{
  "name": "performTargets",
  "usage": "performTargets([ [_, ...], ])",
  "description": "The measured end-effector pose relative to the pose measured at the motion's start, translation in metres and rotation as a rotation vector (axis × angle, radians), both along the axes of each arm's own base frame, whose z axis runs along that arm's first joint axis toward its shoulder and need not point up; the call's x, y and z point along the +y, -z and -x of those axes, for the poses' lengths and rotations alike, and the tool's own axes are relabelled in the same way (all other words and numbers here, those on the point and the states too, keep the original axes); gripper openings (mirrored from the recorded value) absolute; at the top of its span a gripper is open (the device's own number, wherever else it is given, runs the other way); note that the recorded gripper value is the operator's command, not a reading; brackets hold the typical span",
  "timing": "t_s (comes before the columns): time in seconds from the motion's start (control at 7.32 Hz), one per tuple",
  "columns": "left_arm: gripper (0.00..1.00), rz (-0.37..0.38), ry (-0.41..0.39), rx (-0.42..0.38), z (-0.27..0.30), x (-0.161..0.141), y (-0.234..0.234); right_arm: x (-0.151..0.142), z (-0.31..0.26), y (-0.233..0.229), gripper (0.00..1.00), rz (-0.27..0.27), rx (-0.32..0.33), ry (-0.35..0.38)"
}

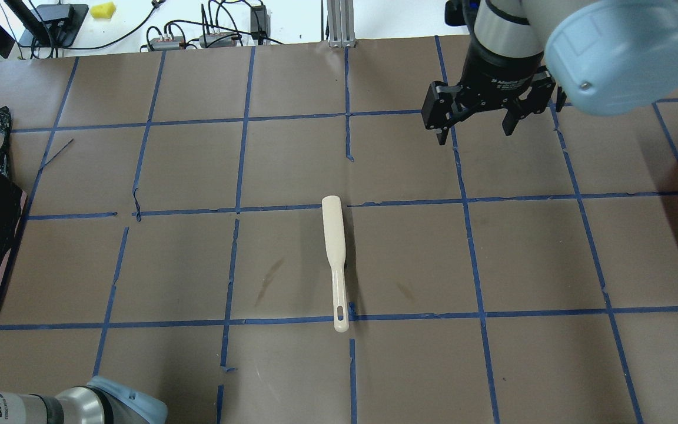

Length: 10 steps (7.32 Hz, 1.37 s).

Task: Sweep and dump trash in nearest bin
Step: 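Raise the right gripper away while the left gripper brings the empty dustpan back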

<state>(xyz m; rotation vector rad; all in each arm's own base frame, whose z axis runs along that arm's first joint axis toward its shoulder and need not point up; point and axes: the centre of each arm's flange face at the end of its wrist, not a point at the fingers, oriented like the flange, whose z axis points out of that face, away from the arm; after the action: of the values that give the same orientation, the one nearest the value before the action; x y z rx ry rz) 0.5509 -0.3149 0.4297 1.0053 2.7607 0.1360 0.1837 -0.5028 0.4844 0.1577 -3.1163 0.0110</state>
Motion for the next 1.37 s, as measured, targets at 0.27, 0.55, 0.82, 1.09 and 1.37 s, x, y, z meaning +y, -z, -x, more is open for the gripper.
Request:
performTargets([
  [0.27,0.09,-0.081,0.021,-0.068,0.002,-0.009,-0.003,-0.002,0.007,-0.005,1.0,0.006,-0.003,0.0],
  [0.55,0.09,-0.142,0.048,-0.124,0.008,-0.018,-0.012,-0.004,0.006,-0.007,1.0,0.03,-0.009,-0.014],
  [0.82,0.09,-0.169,0.081,-0.173,0.014,-0.028,-0.018,-0.005,0.009,-0.007,1.0,0.037,-0.002,-0.017],
  [1.09,0.1,-0.197,0.094,-0.194,0.016,-0.031,-0.021,-0.005,0.011,-0.007,1.0,0.038,0.005,-0.017],
  [1.37,0.1,-0.217,0.098,-0.231,0.024,-0.033,-0.035,-0.006,0.014,-0.007,1.0,0.036,-0.002,-0.012],
])
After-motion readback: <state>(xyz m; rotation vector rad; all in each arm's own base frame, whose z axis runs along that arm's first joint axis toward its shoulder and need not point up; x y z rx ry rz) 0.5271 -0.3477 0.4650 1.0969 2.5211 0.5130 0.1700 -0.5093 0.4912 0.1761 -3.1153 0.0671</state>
